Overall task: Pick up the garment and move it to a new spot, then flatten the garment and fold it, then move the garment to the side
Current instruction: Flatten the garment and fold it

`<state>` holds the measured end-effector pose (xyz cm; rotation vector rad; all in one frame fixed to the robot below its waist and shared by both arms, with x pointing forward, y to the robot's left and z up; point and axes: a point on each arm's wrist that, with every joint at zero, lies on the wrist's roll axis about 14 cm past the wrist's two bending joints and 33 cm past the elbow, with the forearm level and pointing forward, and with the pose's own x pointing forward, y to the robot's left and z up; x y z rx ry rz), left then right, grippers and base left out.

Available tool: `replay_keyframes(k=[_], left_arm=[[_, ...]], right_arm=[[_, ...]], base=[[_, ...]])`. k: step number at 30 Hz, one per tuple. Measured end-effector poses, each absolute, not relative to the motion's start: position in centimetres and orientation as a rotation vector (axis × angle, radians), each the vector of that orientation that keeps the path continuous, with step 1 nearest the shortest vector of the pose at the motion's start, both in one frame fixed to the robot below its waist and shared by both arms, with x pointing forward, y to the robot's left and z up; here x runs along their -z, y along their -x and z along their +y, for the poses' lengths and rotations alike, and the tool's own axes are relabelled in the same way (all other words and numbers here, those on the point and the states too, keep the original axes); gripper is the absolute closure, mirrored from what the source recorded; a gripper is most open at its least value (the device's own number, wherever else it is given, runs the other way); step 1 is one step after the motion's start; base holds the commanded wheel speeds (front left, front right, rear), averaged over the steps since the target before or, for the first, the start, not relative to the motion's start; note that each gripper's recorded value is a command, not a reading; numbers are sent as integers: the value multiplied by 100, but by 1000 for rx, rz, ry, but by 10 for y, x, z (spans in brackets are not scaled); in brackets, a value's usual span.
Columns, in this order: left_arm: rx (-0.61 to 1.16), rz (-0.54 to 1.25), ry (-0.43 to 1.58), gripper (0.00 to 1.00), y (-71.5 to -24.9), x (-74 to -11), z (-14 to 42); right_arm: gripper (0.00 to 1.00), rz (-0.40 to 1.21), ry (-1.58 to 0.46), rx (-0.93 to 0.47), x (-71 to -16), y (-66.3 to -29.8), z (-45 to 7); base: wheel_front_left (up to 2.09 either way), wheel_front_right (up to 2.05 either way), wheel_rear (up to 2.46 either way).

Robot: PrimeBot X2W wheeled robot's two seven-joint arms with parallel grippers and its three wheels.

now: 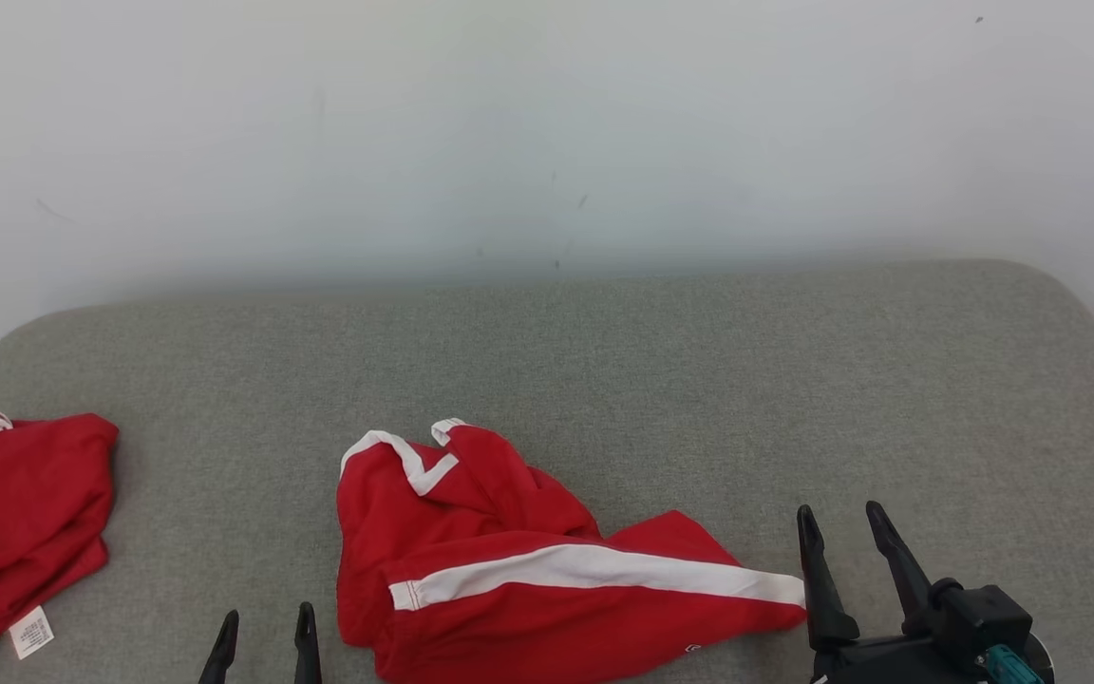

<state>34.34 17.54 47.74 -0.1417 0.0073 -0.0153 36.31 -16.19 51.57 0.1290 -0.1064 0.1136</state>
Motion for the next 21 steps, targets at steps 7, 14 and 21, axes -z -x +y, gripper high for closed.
replay_keyframes(k=[7,14,21], left_arm=[[16,7,128,0,-343,-478,176],[-26,28,119,0,-342,-470,191],[3,43,139,0,-343,-466,184]], right_arm=[[0,-57,-110,-110,-499,-357,-163],[0,-21,-99,-110,-488,-354,-163],[0,7,-96,-116,-479,-355,-161]], base=[[0,0,0],[0,0,0],[0,0,0]])
